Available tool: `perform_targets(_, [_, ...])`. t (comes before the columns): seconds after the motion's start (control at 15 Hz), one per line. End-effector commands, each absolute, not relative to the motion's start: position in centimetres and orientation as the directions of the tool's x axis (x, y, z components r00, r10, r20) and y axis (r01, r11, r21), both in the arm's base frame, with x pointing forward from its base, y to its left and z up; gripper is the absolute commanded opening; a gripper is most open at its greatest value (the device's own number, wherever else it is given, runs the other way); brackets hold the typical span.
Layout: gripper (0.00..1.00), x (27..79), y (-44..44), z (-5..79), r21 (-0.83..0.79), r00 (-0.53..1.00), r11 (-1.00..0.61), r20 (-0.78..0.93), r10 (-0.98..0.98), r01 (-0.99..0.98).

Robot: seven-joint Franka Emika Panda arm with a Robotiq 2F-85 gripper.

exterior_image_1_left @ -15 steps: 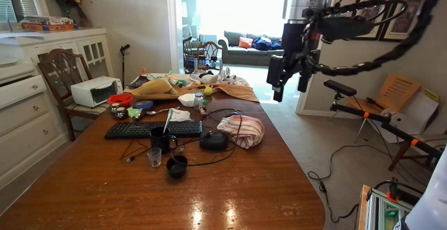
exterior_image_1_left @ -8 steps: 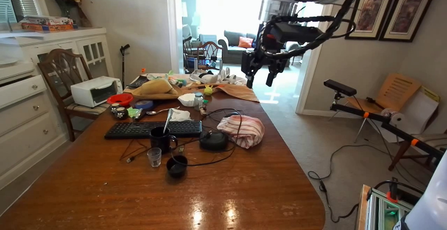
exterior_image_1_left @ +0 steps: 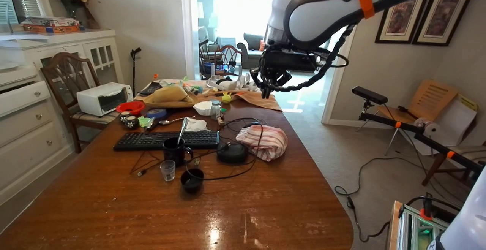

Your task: Press the button on the black object

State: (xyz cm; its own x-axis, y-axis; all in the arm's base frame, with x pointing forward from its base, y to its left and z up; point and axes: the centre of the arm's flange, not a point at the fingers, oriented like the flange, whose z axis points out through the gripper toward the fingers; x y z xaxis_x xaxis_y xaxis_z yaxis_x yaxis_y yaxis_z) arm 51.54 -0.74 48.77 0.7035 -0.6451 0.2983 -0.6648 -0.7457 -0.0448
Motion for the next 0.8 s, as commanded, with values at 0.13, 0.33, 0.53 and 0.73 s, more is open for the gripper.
perform_targets(0.13, [0.0, 53.6, -2.3, 43.7, -0.017, 0.599, -0.636, 0.32, -0.734, -0.771])
perform_targets(0.33, [0.0, 53.9, -3.9, 41.1, -0.008, 0.598, -0.62, 0.255, -0.76, -0.785])
perform_targets(0.53, [0.01, 53.5, -4.2, 41.3, 0.015, 0.603, -0.619, 0.248, -0.758, -0.785])
perform_targets(0.73, [0.01, 53.6, -4.3, 40.6, 0.021, 0.602, -0.616, 0.237, -0.762, -0.788])
